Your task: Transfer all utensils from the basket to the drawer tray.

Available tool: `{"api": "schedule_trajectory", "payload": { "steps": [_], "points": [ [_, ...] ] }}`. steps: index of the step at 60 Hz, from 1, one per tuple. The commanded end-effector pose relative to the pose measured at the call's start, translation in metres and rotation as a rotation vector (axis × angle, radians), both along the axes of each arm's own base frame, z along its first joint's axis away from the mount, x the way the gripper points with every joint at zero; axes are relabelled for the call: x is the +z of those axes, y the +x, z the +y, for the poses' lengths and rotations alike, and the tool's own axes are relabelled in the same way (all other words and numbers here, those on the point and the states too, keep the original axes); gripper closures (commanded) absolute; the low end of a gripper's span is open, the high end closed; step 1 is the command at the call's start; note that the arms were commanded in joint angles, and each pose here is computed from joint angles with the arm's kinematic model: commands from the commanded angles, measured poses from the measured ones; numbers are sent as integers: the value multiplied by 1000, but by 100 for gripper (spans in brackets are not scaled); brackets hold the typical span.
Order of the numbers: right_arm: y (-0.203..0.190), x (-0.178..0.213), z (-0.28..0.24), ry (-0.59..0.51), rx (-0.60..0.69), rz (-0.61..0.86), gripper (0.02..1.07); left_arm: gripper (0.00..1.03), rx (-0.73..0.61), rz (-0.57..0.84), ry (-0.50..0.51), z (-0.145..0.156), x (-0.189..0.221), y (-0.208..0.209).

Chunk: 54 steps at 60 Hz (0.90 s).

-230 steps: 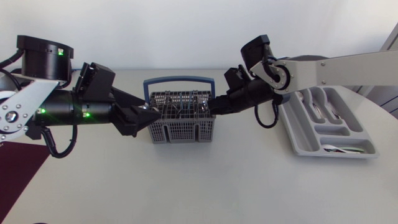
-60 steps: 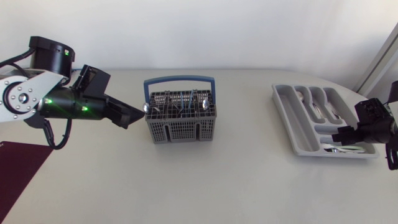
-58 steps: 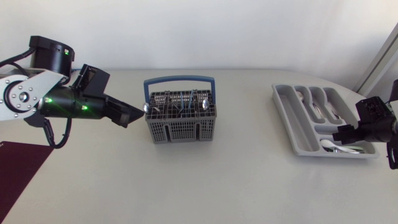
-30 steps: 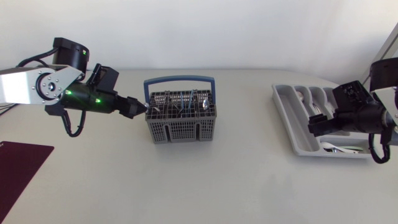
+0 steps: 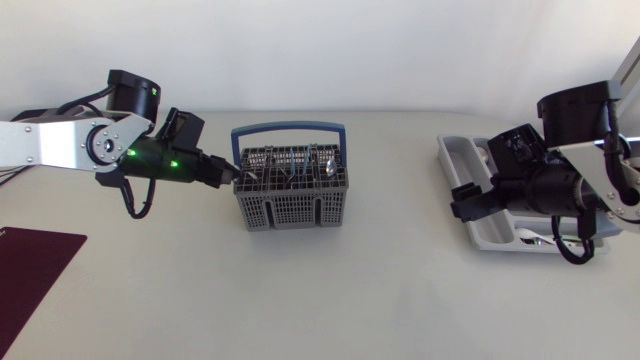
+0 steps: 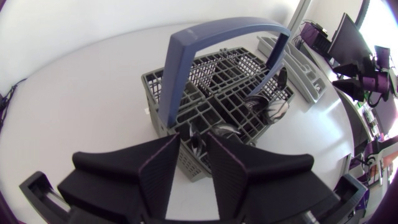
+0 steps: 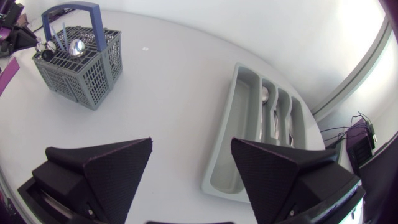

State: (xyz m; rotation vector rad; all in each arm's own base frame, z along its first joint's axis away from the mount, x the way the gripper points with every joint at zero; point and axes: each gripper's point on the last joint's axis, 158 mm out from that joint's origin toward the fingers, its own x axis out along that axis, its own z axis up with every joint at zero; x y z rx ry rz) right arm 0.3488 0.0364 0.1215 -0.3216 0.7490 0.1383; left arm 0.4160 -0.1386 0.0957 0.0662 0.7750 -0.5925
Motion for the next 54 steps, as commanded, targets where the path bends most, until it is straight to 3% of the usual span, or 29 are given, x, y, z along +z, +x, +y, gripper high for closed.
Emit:
{"api": "schedule_trajectory", "payload": {
  "steps": [1,7,36,54],
  "points": [
    [-5,-10,1,7,-17,23,15,90,-1,6,-19,-7,1,6],
    [-4,-9,2,5,-15,21,15,99,0,12,-20,-7,-1,5],
    [-9,-14,8,1,2,28,15,99,-17,-21,-202,-2,48,-4],
    [-10,-2,12,14,22,-14,15,99,-44,-138,-299,-5,120,-28]
  ]
}}
